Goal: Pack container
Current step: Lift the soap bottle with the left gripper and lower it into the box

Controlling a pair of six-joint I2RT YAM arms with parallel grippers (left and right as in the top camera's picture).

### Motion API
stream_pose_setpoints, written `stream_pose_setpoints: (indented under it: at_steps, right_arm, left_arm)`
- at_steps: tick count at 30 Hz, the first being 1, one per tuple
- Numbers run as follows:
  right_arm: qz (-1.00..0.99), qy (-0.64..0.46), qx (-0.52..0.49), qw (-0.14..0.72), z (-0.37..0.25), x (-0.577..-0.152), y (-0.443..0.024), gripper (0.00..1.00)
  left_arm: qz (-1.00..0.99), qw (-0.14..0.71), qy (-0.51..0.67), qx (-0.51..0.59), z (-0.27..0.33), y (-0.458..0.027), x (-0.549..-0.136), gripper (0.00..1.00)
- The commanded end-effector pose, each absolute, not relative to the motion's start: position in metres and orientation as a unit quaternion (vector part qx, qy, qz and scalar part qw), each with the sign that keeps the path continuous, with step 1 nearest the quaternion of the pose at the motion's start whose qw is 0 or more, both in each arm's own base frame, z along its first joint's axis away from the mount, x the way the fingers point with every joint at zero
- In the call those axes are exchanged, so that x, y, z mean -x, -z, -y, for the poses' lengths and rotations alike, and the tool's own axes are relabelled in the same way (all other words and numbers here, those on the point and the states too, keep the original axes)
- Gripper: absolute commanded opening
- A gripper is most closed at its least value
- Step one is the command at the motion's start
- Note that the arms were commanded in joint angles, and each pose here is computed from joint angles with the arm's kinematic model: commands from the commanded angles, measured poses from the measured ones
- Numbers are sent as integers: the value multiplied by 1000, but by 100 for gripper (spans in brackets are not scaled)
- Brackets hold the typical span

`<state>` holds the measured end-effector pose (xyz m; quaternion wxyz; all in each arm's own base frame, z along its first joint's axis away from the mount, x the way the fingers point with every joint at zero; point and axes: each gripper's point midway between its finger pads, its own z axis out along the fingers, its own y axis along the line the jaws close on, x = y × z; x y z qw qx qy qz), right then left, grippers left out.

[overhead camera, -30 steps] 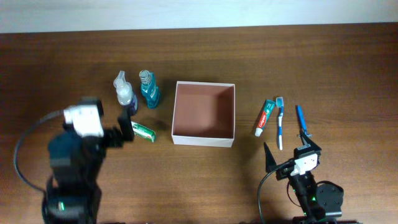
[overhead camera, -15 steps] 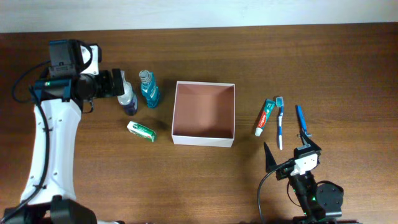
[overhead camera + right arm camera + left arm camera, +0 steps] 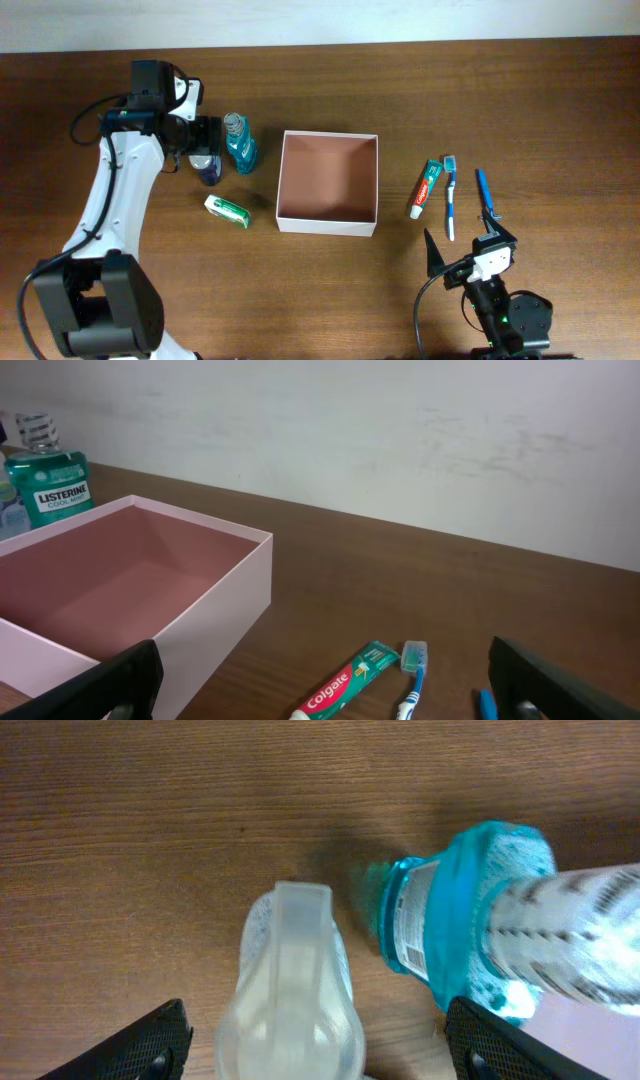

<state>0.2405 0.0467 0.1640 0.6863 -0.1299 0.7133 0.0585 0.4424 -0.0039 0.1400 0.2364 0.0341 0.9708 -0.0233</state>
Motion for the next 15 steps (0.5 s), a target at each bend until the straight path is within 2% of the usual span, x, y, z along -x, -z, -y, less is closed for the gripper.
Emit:
stream_pose_setpoints:
  at_steps: [1, 4, 11, 13, 15]
  right_arm:
    - [-713, -66, 135, 685, -51, -240, -162, 99]
    - [-713, -66, 135, 685, -51, -240, -162, 99]
    - [-713, -66, 135, 685, -51, -240, -162, 99]
    - [-713, -66, 135, 685, -51, -240, -162, 99]
    - [-713, -66, 135, 685, -51, -240, -162, 99]
  left_arm:
    - [-971, 234, 14, -37, 0, -133, -451, 82]
    - [-974, 225, 15, -37, 0, -121, -454, 81]
    - [-979, 198, 16, -37, 0, -95, -455, 57]
    - [-979, 200, 15, -37, 0, -96, -455, 57]
    - [-980, 196, 3, -34, -5, -95, -454, 44]
